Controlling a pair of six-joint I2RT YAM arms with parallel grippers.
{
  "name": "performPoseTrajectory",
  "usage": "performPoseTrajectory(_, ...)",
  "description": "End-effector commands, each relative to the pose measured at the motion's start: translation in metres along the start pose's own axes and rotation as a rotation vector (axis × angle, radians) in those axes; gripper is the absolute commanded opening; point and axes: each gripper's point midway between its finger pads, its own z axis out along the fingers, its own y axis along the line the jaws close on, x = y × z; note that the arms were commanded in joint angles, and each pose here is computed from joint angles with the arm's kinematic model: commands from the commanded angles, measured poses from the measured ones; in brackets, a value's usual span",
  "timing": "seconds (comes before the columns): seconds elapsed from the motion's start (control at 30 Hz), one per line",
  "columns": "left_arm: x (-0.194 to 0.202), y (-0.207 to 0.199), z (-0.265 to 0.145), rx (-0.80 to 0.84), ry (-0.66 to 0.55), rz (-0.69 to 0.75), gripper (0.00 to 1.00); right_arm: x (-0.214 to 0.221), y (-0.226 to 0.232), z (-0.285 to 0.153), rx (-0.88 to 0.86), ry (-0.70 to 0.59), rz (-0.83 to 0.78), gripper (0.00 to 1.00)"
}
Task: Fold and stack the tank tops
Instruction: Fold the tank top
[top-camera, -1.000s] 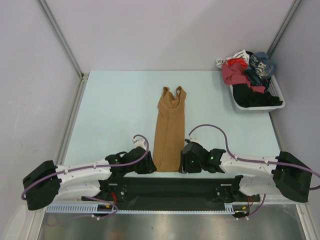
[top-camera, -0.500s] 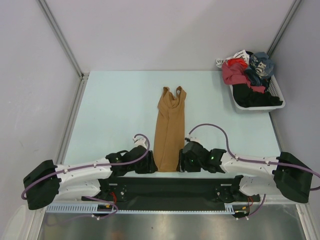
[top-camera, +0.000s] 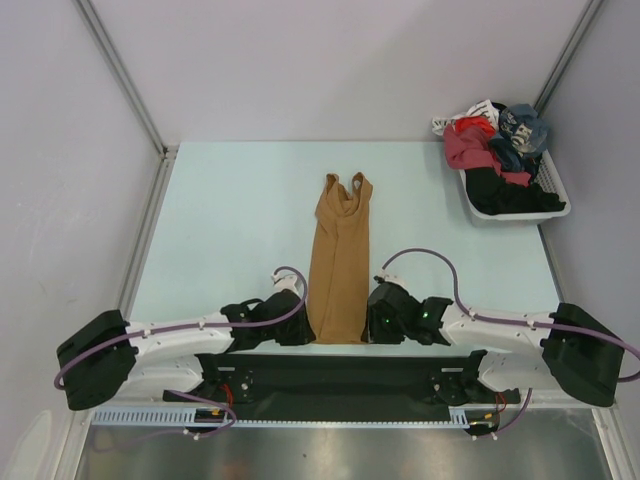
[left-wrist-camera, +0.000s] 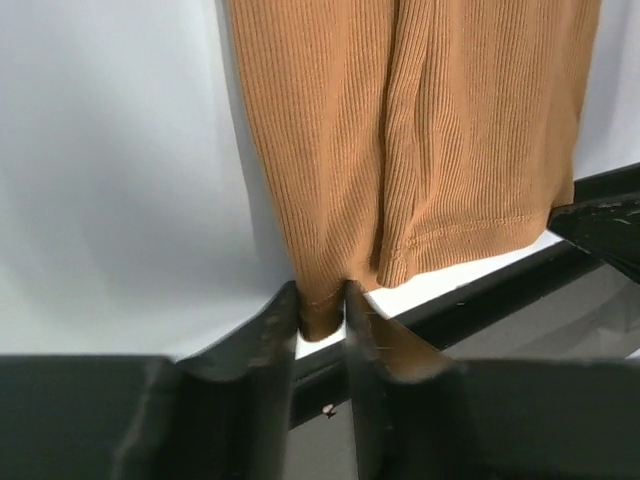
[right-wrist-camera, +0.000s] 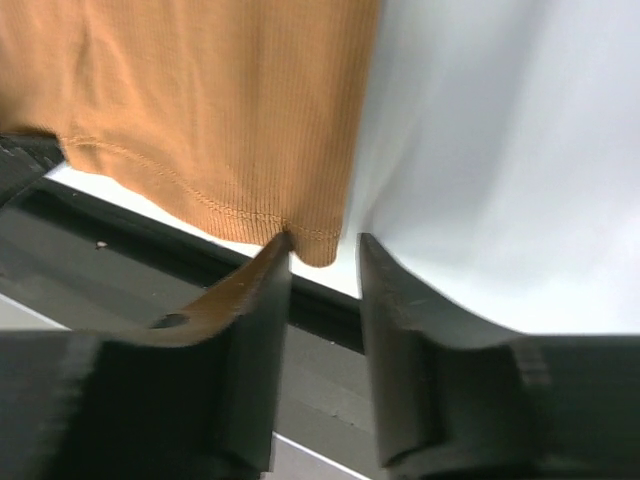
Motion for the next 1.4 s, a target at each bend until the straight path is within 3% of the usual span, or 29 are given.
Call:
performPoseTrajectory(0.0, 0.002, 0.001, 0.002, -0.012, 0.013, 0.025, 0.22, 0.002, -0.002, 0.004, -0.002, 0.006, 0.004, 0.36)
performPoseTrajectory(0.1, 0.003, 0.005, 0.002, -0.026, 0.011, 0.027, 0.03, 0.004, 0.0, 0.004, -0.01, 0.017, -0.015, 0.18)
performPoseTrajectory(0.17, 0.001, 0.002, 0.0, -0.019, 0.008, 0.031, 0.0, 0.003, 0.001, 0.002, -0.006, 0.023, -0.031, 0.0)
performPoseTrajectory(0.3, -0.002, -0.008, -0.008, 0.012, 0.023, 0.064, 0.0, -0.015, 0.014, -0.014, -0.009, -0.02, -0.064, 0.0)
performPoseTrajectory(0.5, -0.038, -0.032, -0.02, 0.004, -0.026, 0.114, 0.0, -0.047, 0.019, -0.037, -0.014, -0.093, -0.076, 0.0)
performPoseTrajectory(0.8, -0.119, -0.044, -0.03, -0.025, -0.162, 0.106, 0.0, -0.126, 0.022, -0.062, -0.034, -0.216, -0.078, 0.0)
performPoseTrajectory(1.1, -0.188, -0.042, -0.015, -0.093, -0.251, 0.073, 0.0, -0.213, 0.027, -0.057, -0.021, -0.276, -0.075, 0.0)
performPoseTrajectory(1.37, -0.254, -0.036, 0.006, -0.187, -0.334, 0.061, 0.0, -0.272, 0.009, -0.021, 0.04, -0.264, -0.053, 0.0)
